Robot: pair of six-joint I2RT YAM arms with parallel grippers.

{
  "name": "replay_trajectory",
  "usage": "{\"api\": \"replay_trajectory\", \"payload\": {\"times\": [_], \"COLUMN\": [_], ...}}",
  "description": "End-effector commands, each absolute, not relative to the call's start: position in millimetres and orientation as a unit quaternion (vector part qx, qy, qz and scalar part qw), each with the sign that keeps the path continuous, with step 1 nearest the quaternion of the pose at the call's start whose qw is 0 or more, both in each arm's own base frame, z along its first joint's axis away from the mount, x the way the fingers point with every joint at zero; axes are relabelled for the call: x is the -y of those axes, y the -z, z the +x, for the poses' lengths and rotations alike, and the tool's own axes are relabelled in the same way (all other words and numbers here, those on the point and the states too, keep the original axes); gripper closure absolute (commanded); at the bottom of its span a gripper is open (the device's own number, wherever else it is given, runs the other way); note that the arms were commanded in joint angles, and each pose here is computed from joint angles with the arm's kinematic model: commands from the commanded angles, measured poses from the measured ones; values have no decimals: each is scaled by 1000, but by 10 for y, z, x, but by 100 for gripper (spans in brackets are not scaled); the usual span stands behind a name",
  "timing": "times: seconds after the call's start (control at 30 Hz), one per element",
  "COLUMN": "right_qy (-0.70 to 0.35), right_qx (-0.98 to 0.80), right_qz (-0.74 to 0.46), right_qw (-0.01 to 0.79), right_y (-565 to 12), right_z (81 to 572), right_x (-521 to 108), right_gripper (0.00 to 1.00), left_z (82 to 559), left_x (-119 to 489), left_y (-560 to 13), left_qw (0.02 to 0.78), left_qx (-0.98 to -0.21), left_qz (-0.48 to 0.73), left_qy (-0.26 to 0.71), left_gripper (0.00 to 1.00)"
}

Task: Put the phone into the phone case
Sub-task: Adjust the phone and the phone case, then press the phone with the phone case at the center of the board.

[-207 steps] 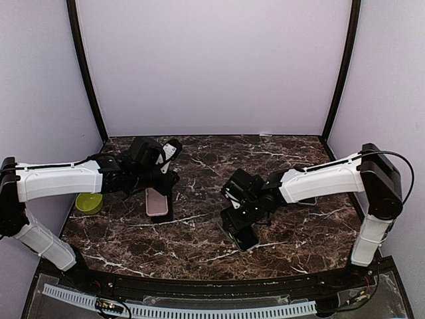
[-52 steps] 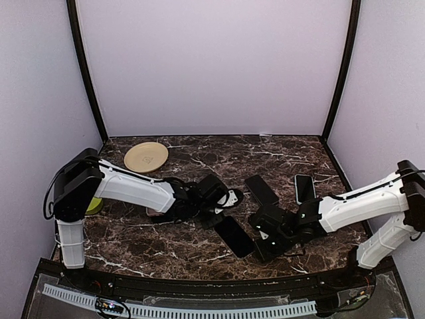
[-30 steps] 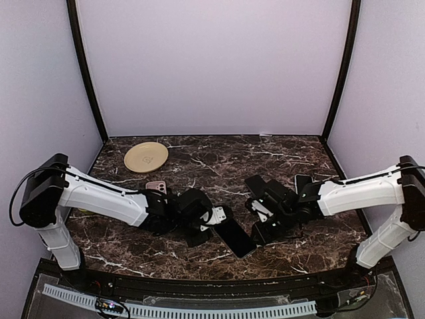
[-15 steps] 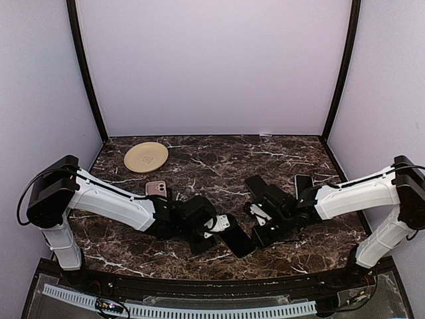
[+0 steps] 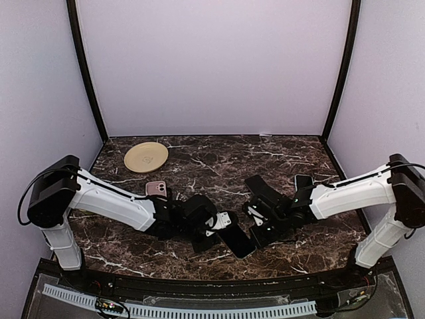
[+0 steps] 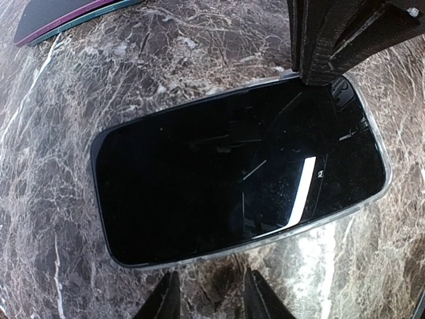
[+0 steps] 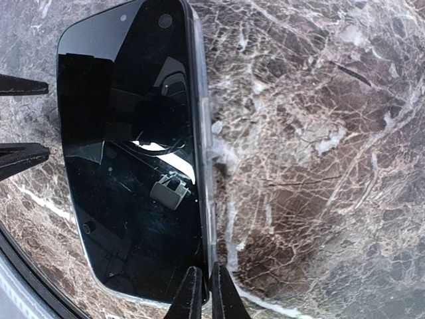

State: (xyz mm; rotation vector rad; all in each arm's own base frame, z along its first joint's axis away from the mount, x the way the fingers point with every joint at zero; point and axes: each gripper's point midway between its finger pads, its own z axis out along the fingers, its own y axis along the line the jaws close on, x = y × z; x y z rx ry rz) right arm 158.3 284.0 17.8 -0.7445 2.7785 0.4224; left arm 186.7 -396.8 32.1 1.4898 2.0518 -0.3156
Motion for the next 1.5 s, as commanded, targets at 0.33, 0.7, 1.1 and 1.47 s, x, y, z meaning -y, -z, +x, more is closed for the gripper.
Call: {"api": "replay_trajectory", "payload": {"times": [0.33,0.7,1.1,1.47], "right_qy": [-44,-95,-72,10], "right_qx": [-952,-934,-941,-952], "right_qz": [-287,-303,-319,-304], "right_qw": [94,165,85,38], "right_y": [-88,-519,137,602], "right_z": [1565,2380,2087,1954], "right_x": [-2680,-3334,-3195,-2803], "right_gripper": [89,70,81,85], "left_z": [1936,2036,2148,2227], "left_x": [3780,3626,3522,3457], "left_y": [-499,-353,-371,-446], "left_qw": [327,317,327,335], "left_qx": [-779,-798,-806,-808], "left_qz": [518,498,482,474], "left_qy": [130,120,107,99], "left_gripper": [65,65,66,66]}}
